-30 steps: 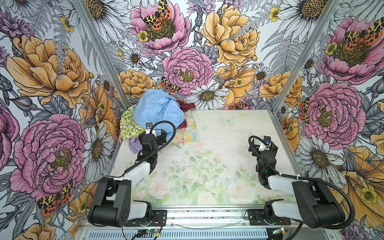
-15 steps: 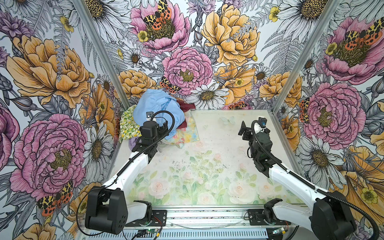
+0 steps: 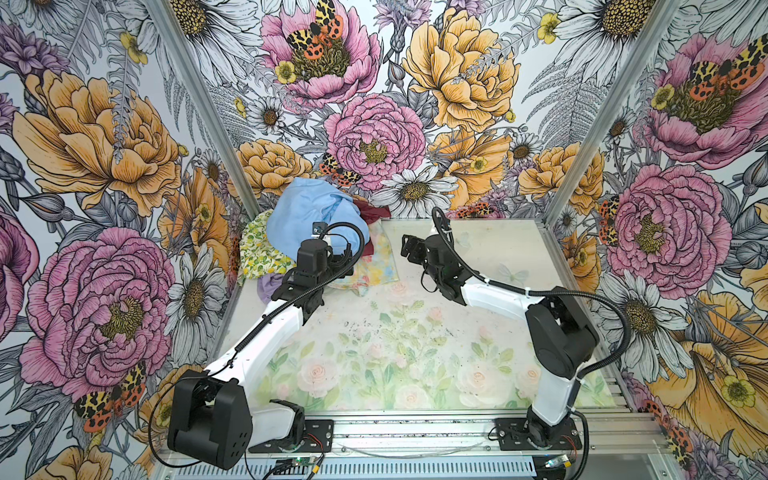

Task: Pick out a specific cloth from the pile
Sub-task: 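Reach the right gripper toward the maroon shirt while the left arm edges forward, then lower the right gripper onto the maroon shirt and close on it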

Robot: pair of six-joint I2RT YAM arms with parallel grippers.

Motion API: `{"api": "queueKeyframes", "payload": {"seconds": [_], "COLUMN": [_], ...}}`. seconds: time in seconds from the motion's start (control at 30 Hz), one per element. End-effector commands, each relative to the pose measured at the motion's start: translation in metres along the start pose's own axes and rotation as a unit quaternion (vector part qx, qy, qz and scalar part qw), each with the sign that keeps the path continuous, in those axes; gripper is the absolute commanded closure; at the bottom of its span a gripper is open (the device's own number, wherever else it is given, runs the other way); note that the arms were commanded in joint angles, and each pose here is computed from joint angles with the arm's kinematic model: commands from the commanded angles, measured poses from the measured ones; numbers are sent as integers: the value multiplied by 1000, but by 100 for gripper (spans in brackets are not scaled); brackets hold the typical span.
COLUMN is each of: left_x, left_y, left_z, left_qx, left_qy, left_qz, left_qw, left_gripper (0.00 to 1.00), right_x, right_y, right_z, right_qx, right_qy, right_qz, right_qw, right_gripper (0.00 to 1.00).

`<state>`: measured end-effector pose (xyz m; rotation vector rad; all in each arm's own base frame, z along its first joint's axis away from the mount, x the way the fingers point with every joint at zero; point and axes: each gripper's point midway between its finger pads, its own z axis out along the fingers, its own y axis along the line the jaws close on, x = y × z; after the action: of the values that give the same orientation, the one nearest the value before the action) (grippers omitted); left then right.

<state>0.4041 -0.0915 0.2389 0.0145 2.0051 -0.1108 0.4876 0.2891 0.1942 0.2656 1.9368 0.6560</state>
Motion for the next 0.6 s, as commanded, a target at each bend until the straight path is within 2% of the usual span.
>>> {"api": "queueKeyframes", "payload": {"seconds": [0.0, 0.1, 0.3, 0.57], "left_x": [0, 3, 6, 8], "left_y": [-17, -26, -33, -27], "left_z": [1, 2, 3, 7], "left_qx": [24, 32, 40, 21], "left_qy": [8, 11, 13, 15], "left_qz": [-4, 0, -8, -9], "left_qw": [1000, 999, 999, 1000], "left_gripper": [6, 7, 7, 8], "right_x": [12, 27, 52, 83], "right_y": [20, 25, 38, 51], "right_z": [18, 36, 62, 91], "right_qx": [-33, -47, -64, -75], "right_qy": [31, 51, 75, 97], "right_qz": [103, 142, 179, 203], "right_qw": [994, 988, 979, 971], "right_gripper": [18, 22, 25, 31]}}
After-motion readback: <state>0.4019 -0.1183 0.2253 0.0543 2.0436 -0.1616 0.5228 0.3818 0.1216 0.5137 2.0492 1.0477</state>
